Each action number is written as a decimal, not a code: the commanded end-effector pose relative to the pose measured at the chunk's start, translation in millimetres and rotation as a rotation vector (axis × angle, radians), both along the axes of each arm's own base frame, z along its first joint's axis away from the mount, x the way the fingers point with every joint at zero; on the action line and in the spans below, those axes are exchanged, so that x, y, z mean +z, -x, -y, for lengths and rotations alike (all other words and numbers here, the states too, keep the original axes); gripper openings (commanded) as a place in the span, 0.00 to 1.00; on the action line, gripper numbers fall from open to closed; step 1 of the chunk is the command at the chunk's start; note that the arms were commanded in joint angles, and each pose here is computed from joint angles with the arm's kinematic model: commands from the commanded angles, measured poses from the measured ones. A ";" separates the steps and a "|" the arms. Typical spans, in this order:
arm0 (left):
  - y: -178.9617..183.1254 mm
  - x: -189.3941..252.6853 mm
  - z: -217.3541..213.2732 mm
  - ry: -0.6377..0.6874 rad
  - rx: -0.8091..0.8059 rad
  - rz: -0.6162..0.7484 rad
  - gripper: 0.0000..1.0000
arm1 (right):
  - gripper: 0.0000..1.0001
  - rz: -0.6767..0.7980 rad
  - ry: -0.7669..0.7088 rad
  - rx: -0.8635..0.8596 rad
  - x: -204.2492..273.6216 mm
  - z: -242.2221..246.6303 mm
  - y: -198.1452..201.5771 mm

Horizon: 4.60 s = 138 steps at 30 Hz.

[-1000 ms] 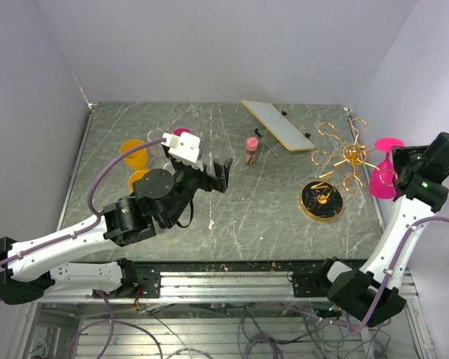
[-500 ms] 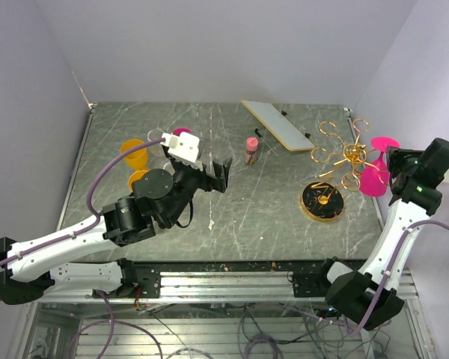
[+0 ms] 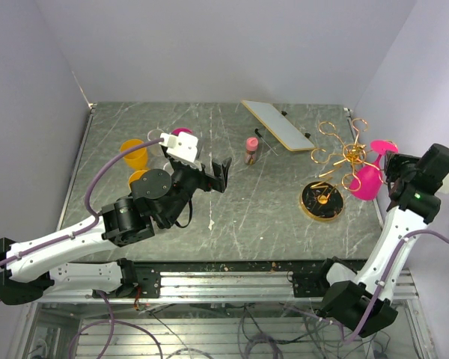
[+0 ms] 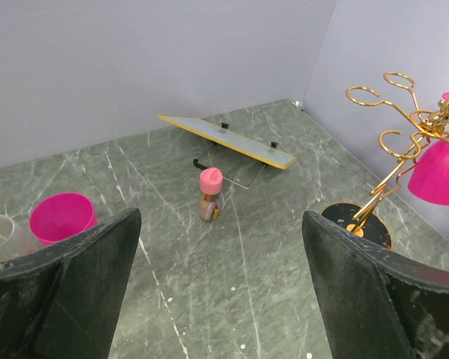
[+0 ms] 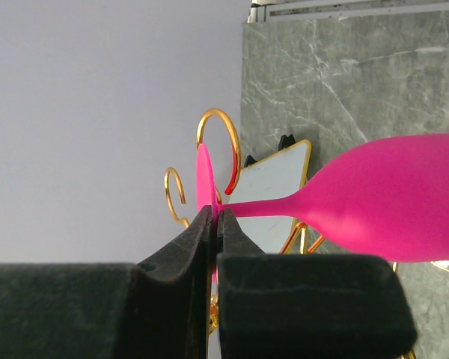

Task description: Take the wine glass off the wine glass rack

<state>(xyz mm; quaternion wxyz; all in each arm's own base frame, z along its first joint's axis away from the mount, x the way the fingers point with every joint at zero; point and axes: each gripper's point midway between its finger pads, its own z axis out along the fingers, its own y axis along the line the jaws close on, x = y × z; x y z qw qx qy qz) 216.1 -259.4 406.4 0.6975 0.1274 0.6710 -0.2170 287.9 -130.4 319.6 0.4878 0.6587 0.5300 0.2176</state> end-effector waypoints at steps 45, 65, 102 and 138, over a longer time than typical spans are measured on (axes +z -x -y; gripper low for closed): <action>-28.9 13.8 -40.8 0.030 0.153 0.044 0.99 | 0.00 0.231 0.940 0.014 214.2 -38.6 73.9; -50.5 -10.4 -26.9 -0.041 0.103 -0.052 0.97 | 0.00 1.083 1.372 1.018 207.4 -262.8 181.1; 47.6 85.5 16.5 0.849 -1.177 -0.312 0.90 | 0.00 1.502 -0.443 1.337 214.7 -268.2 170.7; 51.5 -4.7 54.0 0.696 -0.955 -0.557 0.07 | 0.63 0.670 0.263 1.127 79.7 -285.0 63.9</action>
